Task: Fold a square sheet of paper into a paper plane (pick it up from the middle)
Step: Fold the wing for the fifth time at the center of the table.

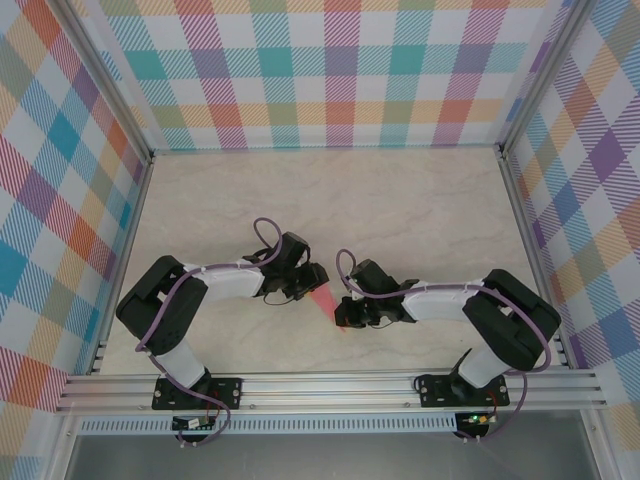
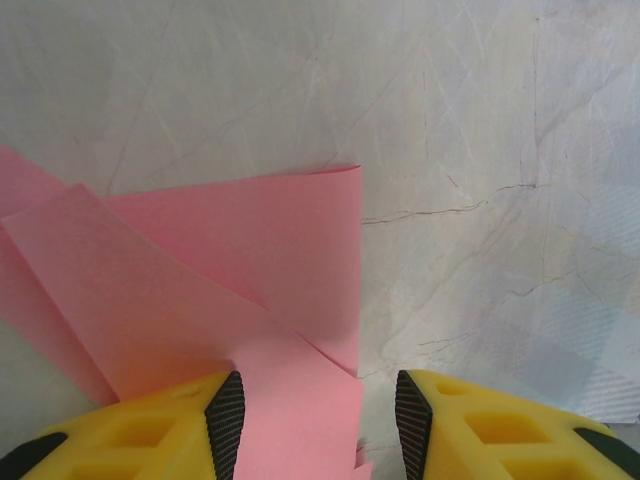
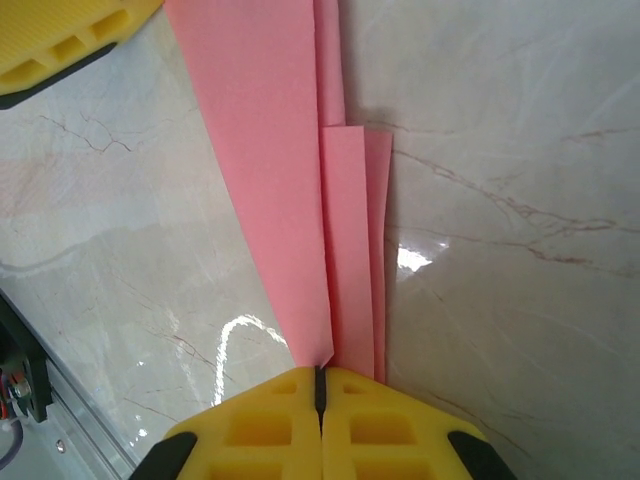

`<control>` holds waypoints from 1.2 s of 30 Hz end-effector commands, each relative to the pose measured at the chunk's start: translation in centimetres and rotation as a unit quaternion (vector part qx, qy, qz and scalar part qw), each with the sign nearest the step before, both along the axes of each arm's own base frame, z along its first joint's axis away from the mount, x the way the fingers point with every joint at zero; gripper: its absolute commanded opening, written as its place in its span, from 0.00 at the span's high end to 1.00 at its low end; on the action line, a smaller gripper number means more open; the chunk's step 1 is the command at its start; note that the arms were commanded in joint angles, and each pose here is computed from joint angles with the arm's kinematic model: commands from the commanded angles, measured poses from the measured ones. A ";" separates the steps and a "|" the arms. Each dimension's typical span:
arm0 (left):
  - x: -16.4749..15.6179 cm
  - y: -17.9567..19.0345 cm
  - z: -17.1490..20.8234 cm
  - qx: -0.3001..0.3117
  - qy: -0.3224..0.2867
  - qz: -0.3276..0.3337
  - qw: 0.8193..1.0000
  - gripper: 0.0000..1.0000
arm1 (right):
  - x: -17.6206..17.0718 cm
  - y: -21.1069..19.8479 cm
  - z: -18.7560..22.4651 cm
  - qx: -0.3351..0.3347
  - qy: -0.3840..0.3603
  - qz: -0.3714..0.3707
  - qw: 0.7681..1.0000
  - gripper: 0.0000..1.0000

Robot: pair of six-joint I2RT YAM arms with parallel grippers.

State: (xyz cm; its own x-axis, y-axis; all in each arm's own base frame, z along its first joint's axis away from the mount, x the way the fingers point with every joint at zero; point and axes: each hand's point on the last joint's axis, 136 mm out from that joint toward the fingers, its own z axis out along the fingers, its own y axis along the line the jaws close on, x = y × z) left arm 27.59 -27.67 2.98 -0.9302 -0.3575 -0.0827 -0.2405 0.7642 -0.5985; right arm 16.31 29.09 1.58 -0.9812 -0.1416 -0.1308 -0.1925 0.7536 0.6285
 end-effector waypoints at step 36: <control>0.1 0.2 -0.8 0.028 0.009 -0.010 1.000 0.54 | -0.9 -2.4 2.9 -0.016 -0.044 0.014 0.999 0.76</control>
